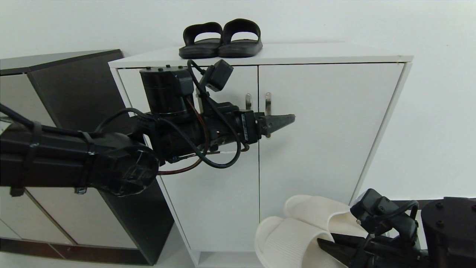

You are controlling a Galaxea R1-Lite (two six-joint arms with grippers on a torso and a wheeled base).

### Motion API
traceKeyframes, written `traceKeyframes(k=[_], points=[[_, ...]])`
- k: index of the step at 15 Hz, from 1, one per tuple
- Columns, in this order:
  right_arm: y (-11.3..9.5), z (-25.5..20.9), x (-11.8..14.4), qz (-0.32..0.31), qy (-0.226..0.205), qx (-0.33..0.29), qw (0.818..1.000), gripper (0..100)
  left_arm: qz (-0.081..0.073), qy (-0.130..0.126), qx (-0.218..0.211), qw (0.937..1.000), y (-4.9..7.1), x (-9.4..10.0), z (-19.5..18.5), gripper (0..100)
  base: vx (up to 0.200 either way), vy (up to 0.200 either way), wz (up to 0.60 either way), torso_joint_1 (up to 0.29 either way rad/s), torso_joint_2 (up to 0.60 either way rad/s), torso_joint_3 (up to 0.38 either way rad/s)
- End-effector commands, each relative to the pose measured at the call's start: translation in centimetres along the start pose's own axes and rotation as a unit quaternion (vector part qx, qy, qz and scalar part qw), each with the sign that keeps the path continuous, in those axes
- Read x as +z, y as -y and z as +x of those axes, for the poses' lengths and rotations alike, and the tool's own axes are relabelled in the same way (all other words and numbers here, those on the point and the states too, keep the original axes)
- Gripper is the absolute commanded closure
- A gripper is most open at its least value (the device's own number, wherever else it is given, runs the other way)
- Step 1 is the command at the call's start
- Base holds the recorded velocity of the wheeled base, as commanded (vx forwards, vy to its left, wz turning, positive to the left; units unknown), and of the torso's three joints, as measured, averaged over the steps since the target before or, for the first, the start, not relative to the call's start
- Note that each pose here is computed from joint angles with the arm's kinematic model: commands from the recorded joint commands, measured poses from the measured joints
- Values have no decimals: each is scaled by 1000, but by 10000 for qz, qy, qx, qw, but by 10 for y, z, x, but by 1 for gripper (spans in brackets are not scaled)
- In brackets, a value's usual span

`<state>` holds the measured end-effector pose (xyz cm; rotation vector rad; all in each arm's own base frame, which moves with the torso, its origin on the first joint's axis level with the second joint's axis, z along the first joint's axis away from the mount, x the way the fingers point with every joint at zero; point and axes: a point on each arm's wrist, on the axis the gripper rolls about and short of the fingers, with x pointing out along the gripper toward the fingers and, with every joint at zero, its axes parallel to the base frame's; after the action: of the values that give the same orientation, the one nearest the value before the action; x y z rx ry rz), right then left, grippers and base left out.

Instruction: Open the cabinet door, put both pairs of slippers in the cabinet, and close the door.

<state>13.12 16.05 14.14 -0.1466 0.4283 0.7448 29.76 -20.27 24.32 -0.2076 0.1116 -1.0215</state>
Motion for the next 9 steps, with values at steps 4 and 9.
traceKeyframes(k=[4,9], points=[[0,0,0,-3,-6,2,10000,100,-28,-108,29,9999,-7,-9,11,0,0,0,0,0,0,0],[-3,-1,-5,-37,-98,226,9997,100,-28,-110,22,9999,-7,-10,13,100,0,0,0,0,0,0]])
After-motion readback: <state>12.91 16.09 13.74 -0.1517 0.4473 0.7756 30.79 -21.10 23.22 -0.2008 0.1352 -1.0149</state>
